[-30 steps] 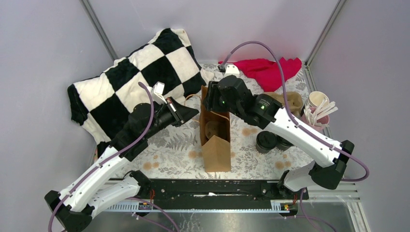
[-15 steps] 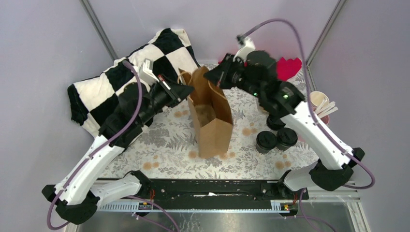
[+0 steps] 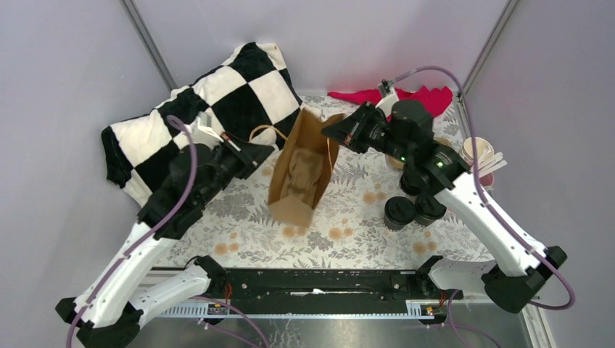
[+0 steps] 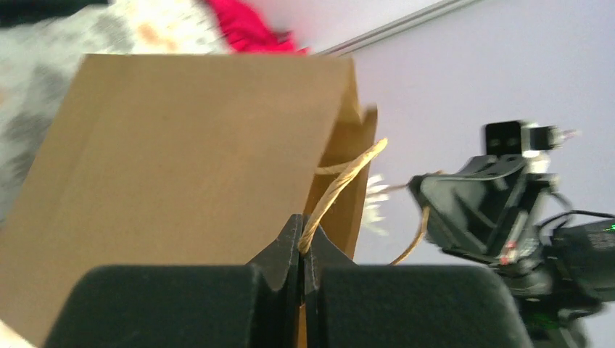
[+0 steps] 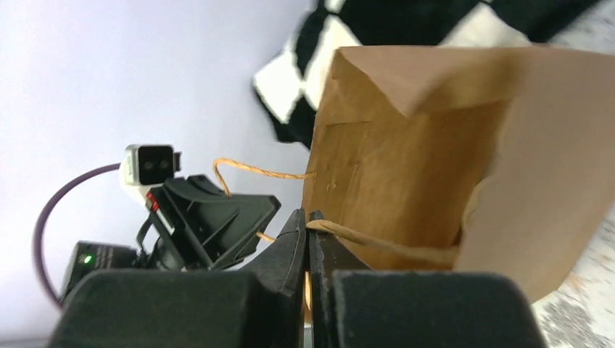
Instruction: Pack the takeout coffee
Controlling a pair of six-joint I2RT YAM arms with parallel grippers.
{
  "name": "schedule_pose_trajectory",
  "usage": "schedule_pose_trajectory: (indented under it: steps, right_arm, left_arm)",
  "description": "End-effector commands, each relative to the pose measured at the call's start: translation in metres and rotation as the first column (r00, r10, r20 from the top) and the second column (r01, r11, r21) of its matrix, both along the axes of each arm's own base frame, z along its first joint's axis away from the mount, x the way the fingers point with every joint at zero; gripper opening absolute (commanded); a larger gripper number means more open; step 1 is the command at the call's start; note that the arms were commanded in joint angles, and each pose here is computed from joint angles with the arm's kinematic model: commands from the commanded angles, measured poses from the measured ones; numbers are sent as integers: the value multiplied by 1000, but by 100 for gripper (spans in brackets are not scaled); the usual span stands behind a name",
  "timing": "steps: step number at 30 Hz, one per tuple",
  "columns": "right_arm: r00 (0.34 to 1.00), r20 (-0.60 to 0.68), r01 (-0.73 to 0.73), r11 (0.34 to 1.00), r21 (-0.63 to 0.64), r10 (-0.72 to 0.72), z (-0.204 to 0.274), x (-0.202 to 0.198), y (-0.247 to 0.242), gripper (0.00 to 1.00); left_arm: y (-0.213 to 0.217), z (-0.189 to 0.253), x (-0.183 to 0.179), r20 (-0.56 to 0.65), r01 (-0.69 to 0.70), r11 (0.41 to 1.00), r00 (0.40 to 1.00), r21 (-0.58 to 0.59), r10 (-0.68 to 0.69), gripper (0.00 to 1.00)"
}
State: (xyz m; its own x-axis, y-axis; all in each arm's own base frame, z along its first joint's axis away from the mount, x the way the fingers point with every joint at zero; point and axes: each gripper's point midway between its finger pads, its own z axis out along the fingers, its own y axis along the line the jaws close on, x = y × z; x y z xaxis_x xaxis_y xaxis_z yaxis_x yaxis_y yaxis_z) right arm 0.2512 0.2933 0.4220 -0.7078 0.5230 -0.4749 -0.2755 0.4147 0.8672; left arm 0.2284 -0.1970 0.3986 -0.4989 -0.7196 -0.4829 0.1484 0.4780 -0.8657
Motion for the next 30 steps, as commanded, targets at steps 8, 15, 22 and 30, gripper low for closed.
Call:
schedule_pose_trajectory:
  steps: [8, 15, 22, 30]
  right_arm:
    - [987, 70, -146, 989, 25, 144, 41, 8, 10, 0]
    - [976, 33, -216, 964, 157, 214, 37, -6, 2, 0]
    - [893, -14, -419, 844, 334, 449, 15, -6, -15, 0]
    - [817, -42, -545, 795, 264, 575, -14, -6, -32, 8]
  left_arm:
    - [9, 55, 7, 60, 71, 996, 995, 59, -74, 0]
    - [31, 45, 8, 17, -54, 997, 998, 46, 53, 0]
    - [20, -18, 13, -107, -40, 999, 994, -32, 37, 0]
    - [24, -29, 11, -150, -54, 994, 988, -95, 39, 0]
